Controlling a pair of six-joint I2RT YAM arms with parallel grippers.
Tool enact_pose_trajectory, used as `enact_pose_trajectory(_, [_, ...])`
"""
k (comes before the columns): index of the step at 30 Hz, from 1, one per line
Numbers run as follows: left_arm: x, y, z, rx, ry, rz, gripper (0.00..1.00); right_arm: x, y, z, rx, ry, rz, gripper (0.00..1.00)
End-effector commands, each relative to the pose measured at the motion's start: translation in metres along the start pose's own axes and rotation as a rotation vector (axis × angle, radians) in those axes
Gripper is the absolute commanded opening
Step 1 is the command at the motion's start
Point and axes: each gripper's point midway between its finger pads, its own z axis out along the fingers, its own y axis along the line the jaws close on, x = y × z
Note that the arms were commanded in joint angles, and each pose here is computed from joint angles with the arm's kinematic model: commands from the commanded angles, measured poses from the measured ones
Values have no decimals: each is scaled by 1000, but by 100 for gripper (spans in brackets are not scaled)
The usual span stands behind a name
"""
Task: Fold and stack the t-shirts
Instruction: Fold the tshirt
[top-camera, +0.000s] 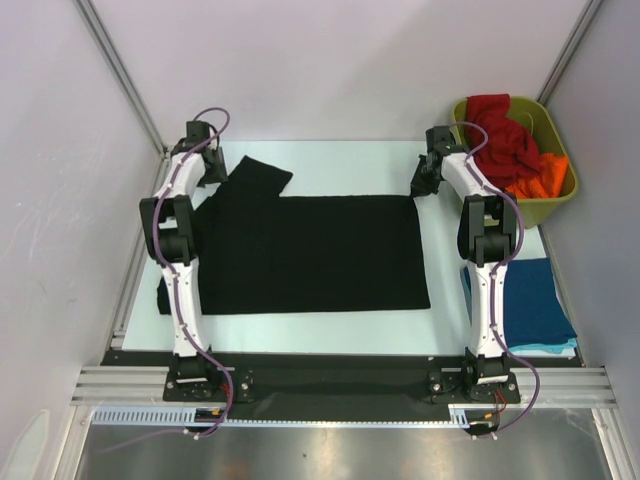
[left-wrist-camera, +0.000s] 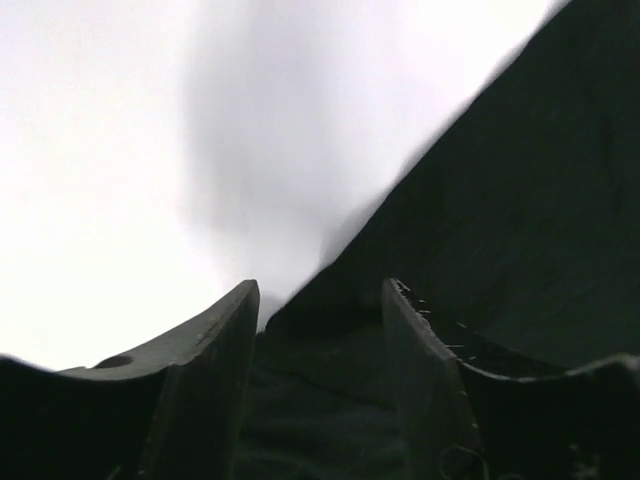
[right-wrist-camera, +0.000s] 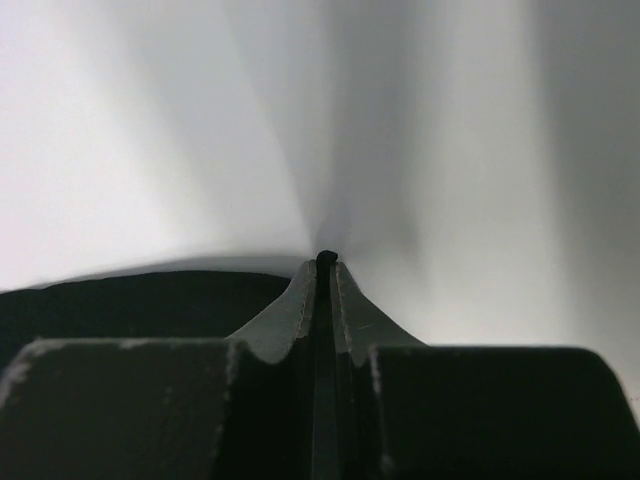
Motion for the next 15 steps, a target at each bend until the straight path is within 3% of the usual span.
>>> enact_pose_trajectory(1, [-33, -12, -5, -27, -113, -5, 60, -11, 4, -3, -20, -25, 13, 0])
enact_pose_trajectory(7, [-23, -24, 4, -53, -88, 77, 64, -16, 6, -4, -30, -35, 11, 0])
enact_pose_trajectory(15, [1, -12, 24, -127, 5, 118, 58, -20, 12, -11, -57, -46, 7, 0])
